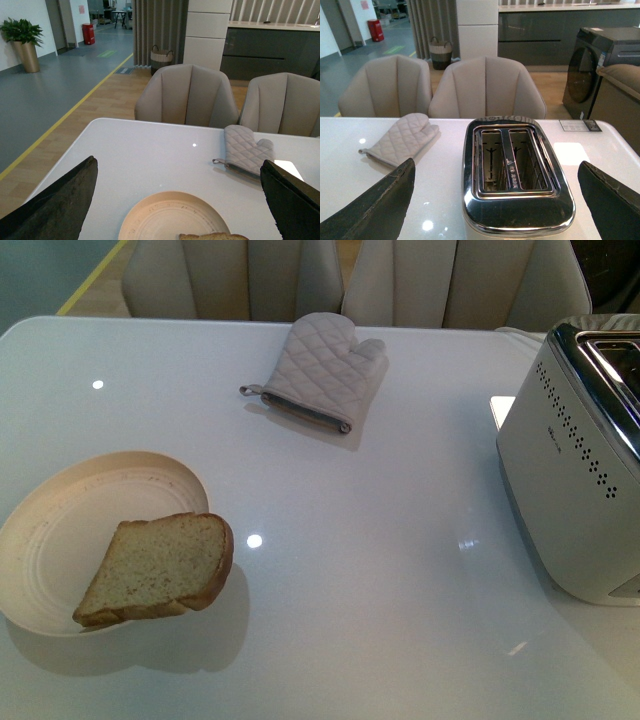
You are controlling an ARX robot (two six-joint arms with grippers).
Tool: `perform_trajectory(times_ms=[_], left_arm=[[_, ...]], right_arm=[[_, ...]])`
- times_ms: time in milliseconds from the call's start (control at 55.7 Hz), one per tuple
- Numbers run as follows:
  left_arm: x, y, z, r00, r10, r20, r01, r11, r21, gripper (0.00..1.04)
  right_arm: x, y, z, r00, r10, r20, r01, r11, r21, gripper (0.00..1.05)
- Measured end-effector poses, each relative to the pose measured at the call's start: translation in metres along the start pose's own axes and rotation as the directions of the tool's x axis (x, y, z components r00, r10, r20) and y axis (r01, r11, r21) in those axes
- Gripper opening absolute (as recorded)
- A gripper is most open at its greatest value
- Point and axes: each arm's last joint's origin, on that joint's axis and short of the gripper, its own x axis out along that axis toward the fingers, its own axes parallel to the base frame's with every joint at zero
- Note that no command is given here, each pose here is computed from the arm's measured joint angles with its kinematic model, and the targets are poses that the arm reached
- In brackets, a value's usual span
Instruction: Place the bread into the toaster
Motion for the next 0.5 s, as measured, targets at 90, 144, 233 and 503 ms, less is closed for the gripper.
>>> perform_trajectory(times_ms=[90,144,233,503], left_arm=[[0.0000,0.0000,0.0000,1.000,0.000,0.000,0.000,1.000,0.000,0.97],[0.0000,0.0000,0.0000,1.000,0.000,0.000,0.000,1.000,0.000,0.97],[0.0000,0.0000,0.0000,1.000,0.000,0.000,0.000,1.000,0.000,0.97],[0.0000,0.0000,0.0000,1.000,0.000,0.000,0.000,1.000,0.000,0.97]], right_arm=[[0.0000,0.0000,0.0000,1.000,0.000,0.000,0.000,1.000,0.000,0.96],[0.0000,0.0000,0.0000,1.000,0.000,0.000,0.000,1.000,0.000,0.96],[0.0000,0.0000,0.0000,1.000,0.000,0.000,0.000,1.000,0.000,0.96],[0.0000,0.0000,0.0000,1.000,0.000,0.000,0.000,1.000,0.000,0.96]])
